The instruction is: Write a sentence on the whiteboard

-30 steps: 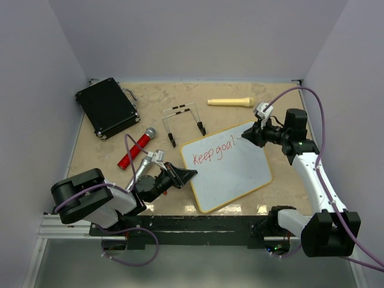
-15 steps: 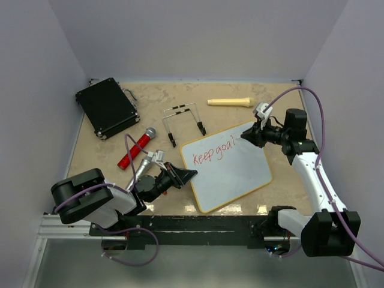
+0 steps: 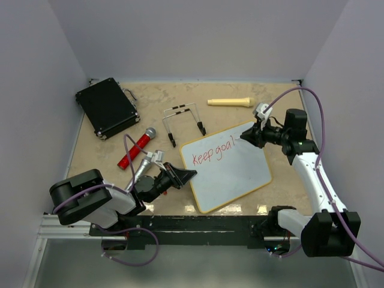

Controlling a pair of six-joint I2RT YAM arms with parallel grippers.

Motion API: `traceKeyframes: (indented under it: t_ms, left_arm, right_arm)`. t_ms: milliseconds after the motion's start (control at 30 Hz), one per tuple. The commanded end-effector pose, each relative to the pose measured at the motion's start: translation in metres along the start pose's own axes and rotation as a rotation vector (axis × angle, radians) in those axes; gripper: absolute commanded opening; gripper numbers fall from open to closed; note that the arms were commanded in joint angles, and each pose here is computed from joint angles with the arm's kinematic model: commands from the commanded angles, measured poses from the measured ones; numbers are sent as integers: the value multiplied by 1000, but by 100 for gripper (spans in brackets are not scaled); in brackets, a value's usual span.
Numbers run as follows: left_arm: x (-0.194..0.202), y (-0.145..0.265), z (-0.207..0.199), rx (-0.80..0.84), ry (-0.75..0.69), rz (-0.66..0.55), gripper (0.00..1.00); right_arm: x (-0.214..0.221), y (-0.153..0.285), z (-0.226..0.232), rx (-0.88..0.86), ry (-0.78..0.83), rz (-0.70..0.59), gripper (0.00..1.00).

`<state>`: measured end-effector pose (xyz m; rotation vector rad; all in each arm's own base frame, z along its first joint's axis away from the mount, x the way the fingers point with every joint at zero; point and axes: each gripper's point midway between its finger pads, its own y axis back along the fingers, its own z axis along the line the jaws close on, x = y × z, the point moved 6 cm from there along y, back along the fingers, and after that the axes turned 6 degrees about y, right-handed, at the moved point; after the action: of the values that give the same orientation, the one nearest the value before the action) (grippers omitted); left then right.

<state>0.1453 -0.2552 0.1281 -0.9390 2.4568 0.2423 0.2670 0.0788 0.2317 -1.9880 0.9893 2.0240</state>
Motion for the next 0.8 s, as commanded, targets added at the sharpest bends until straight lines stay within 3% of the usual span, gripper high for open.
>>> traceKeyframes:
  t_ms: [0, 767]
  left_arm:
    - [-8, 5, -8, 68, -82, -43, 0]
    - [-7, 4, -6, 66, -81, -41, 0]
  right_arm:
    - [-8, 5, 5, -10, 41, -35, 0]
    - [-9, 5, 6, -16, 46, -43, 0]
